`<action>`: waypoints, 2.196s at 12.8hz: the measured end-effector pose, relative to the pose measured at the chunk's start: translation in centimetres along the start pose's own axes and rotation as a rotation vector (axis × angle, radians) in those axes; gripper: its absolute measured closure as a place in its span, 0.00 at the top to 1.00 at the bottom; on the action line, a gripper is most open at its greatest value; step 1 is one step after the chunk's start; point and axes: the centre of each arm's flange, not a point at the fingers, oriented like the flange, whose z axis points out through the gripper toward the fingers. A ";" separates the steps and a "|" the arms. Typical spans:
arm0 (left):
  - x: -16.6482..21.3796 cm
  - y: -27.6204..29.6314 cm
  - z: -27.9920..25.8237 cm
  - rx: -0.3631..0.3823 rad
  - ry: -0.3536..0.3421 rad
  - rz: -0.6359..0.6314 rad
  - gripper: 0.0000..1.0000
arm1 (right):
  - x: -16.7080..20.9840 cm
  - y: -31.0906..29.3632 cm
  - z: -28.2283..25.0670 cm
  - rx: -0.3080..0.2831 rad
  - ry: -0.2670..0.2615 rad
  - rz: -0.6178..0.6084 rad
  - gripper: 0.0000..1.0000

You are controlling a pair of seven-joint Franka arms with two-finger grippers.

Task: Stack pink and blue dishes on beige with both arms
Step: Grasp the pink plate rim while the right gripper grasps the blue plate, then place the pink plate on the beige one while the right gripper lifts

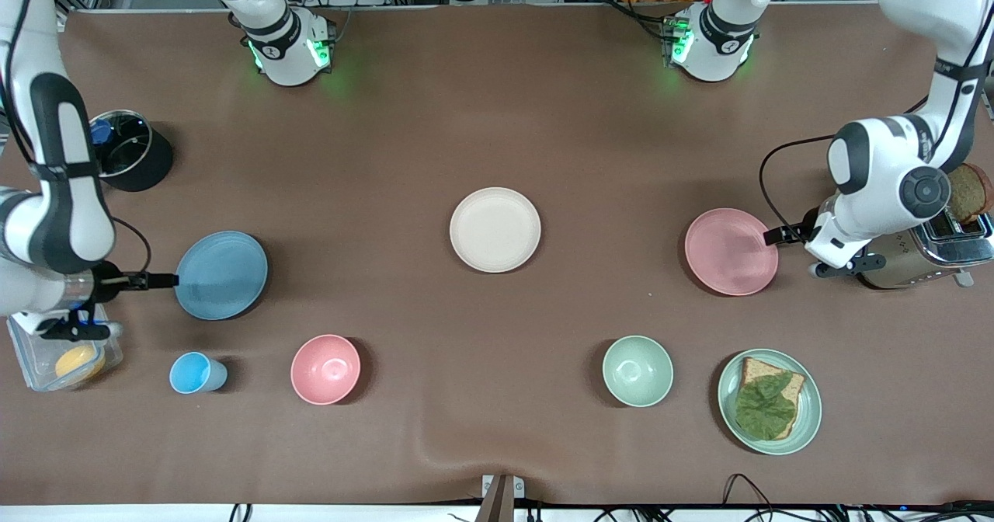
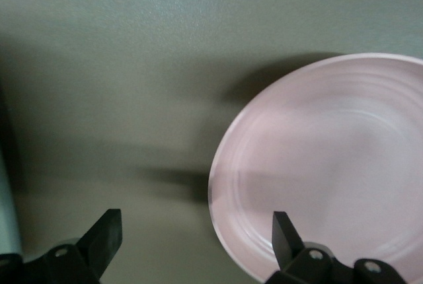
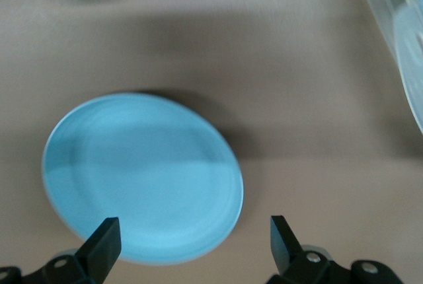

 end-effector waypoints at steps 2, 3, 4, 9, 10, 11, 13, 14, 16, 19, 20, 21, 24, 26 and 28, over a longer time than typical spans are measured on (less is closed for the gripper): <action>0.2 0.1 1.4 0.001 -0.011 0.001 0.98 | 0.3 0.1 2.0 -0.010 0.028 -0.019 1.00; 0.2 0.1 1.7 0.002 -0.016 0.002 0.93 | 0.2 0.2 2.9 -0.017 0.046 -0.026 1.00; 0.2 0.1 2.1 0.002 -0.018 0.002 0.93 | 0.1 0.3 4.1 -0.026 0.067 -0.035 1.00; 0.4 0.1 3.3 0.004 -0.030 0.002 0.71 | -1.8 2.1 9.2 -0.039 0.096 -0.059 1.00; 0.5 0.2 3.3 0.004 -0.029 0.002 0.64 | -2.0 2.1 9.5 -0.037 0.090 -0.060 1.00; 0.6 0.2 3.3 0.004 -0.029 0.003 0.52 | -2.1 2.0 9.6 -0.036 0.087 -0.061 1.00; 0.6 0.2 3.4 0.003 -0.029 0.004 0.26 | -2.2 2.0 9.4 -0.037 0.090 -0.066 1.00; 0.6 0.3 3.3 0.002 -0.028 0.003 0.12 | -2.2 2.0 9.1 -0.038 0.090 -0.079 0.91; 0.7 0.3 2.8 -0.003 -0.023 -0.002 0.07 | -2.3 2.0 8.6 -0.040 0.086 -0.133 0.66; 0.8 1.2 2.2 -0.015 -0.016 0.040 0.07 | -2.5 2.3 8.5 -0.043 0.086 -0.178 0.30; 0.8 2.2 1.3 -0.035 -0.022 0.081 0.07 | -2.5 2.4 8.6 -0.042 0.085 -0.183 0.17; 0.7 3.5 0.0 -0.059 -0.028 0.120 0.05 | -2.5 2.4 8.5 -0.042 0.085 -0.187 0.07; -0.2 10.4 -5.6 -0.104 -0.019 0.245 0.05 | -2.7 2.2 7.7 -0.042 0.087 -0.192 0.03; -1.6 17.2 -8.3 -0.125 -0.002 0.279 0.05 | -2.7 2.1 7.5 -0.043 0.089 -0.196 0.03; -4.1 24.7 -9.4 -0.147 -0.008 0.231 0.05 | -2.8 1.6 6.2 -0.040 0.085 -0.204 0.03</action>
